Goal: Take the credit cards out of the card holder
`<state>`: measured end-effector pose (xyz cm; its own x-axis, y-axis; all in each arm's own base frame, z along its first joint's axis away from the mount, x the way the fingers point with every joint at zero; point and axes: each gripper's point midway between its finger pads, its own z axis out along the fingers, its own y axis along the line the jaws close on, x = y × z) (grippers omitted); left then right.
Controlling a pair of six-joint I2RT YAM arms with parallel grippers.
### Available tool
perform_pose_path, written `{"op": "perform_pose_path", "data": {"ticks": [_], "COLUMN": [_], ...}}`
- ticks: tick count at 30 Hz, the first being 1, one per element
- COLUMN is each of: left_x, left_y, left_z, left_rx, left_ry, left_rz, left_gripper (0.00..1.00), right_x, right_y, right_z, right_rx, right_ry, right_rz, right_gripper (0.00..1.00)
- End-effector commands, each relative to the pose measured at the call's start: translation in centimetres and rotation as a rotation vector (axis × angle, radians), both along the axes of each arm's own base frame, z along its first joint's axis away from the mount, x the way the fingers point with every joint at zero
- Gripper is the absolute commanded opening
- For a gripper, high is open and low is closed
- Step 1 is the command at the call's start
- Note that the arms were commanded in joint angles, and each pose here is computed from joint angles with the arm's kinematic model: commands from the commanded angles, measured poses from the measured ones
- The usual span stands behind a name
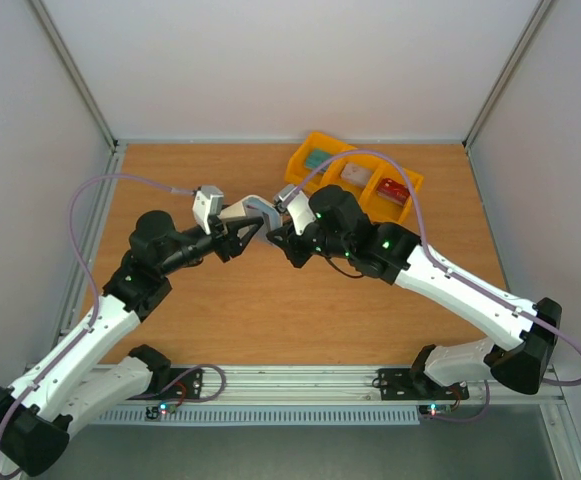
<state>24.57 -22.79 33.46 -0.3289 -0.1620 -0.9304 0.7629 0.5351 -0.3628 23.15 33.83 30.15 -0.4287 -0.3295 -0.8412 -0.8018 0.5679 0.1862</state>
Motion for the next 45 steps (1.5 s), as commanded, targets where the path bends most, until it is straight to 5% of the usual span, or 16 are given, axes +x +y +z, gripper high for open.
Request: {"op": "perform_pose_path", "data": {"ticks": [1, 11, 18, 20, 26, 31, 37, 45], "left_x": [0.5, 0.3, 0.0, 0.0, -1.5, -3.3, 0.7, 1.8], "left_y": [0.4, 0.1, 0.1, 0.2, -0.2, -1.0, 2.4, 4.5], "left_z": [0.9, 0.6, 0.4, 0.4, 1.3, 1.5, 0.0, -1.7], "left_rx": [0.005, 0.001, 0.003, 0.006, -0.032, -0.064, 0.003, 0.113], "left_ry": [-0.052, -0.038, -0.043, -0.050, -0.075, -0.065, -0.015, -0.024], "left_rz": [0.043, 0.016, 0.010, 0.014, -0.068, -0.178, 0.108, 0.219], "left_gripper": [0.51, 0.56, 0.02, 0.00, 0.00, 0.01, 0.39, 0.49], "right_x": [-0.4, -2.9, -4.3, -4.7, -4.6, -3.4, -5.0, -0.9], "right_y": [0.4, 2.9, 2.8, 2.3, -0.3, -3.1, -5.0, -6.7], "right_z": [3.1, 3.2, 4.4, 4.9, 4.0, 4.2, 5.3, 3.1], "right_rx": [0.047, 0.027, 0.066, 0.070, 0.076, 0.174, 0.243, 0.119], "right_ry": [-0.070, -0.087, -0.114, -0.135, -0.067, 0.040, 0.098, 0.151], "right_rz": [0.021, 0.166, 0.240, 0.258, 0.299, 0.305, 0.379, 0.093], "right_gripper": [0.01, 0.01, 0.01, 0.01, 0.09, 0.01, 0.01, 0.01]}}
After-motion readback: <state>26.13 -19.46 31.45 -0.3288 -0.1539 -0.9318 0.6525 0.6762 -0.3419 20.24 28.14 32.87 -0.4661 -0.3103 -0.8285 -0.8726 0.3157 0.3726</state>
